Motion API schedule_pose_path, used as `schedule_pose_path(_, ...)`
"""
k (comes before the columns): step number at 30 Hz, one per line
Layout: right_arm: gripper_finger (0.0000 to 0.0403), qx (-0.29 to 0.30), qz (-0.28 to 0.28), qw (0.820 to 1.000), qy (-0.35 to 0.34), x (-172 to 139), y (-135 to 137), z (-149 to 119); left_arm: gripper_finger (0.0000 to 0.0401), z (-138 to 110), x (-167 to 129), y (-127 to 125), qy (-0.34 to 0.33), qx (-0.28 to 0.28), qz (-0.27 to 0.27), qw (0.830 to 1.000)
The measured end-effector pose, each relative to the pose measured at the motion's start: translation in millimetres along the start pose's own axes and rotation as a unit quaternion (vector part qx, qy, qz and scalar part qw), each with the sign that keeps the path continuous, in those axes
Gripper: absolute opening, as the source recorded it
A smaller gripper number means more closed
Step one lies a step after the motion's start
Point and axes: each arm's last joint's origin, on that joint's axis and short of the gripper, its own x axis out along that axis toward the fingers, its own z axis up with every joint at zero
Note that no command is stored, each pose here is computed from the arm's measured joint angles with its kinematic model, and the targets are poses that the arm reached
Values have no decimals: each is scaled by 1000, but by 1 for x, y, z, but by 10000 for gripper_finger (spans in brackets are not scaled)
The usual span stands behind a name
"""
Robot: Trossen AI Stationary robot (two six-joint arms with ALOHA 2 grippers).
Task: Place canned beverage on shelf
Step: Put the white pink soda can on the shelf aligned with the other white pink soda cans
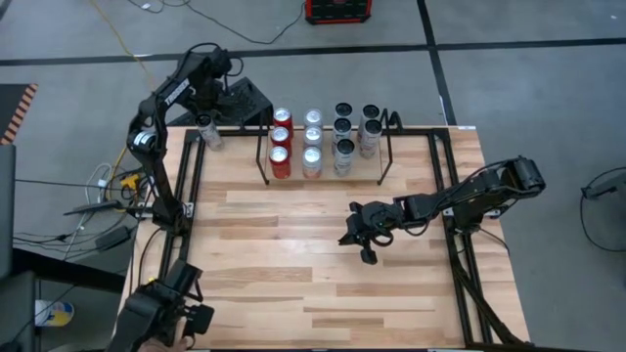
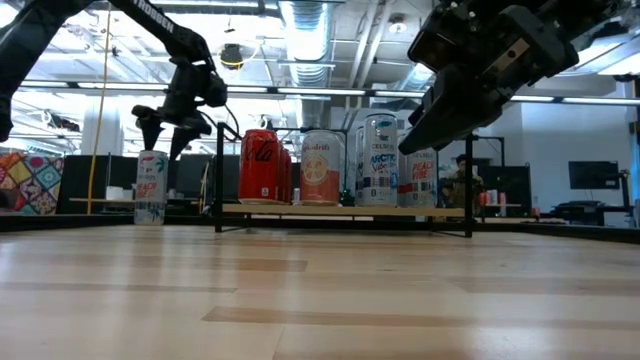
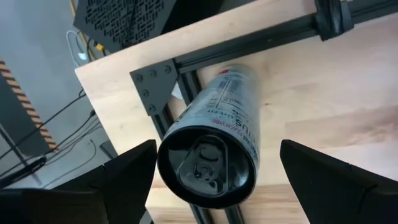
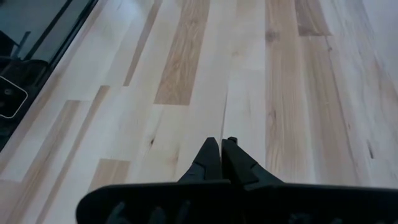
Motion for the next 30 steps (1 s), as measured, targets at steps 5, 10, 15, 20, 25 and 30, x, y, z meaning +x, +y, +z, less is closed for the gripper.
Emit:
schedule_pose_path(5,0,11,0,1000,0,0,0,0,327,-2,1,3,10,23,-1,1000)
schedule_pose_path(10,0,11,3,1000,1,0,2,0,327,-4,2,7,26,40,10,999)
schedule_pose_path(15,0,12,2,1000,-3,0,1,0,327,-2,2,8,15,39,8,999)
schedule_pose_path(20,0,10,4,1000,-12,0,2,2,327,0,5,6,5,41,-1,999)
schedule_pose_path(25,0,12,4,1000,-12,0,2,2,327,-3,17,4,20,58,35,997)
schedule_pose_path(30,0,13,4,1000,-12,0,2,2,327,-3,17,2,20,63,37,997)
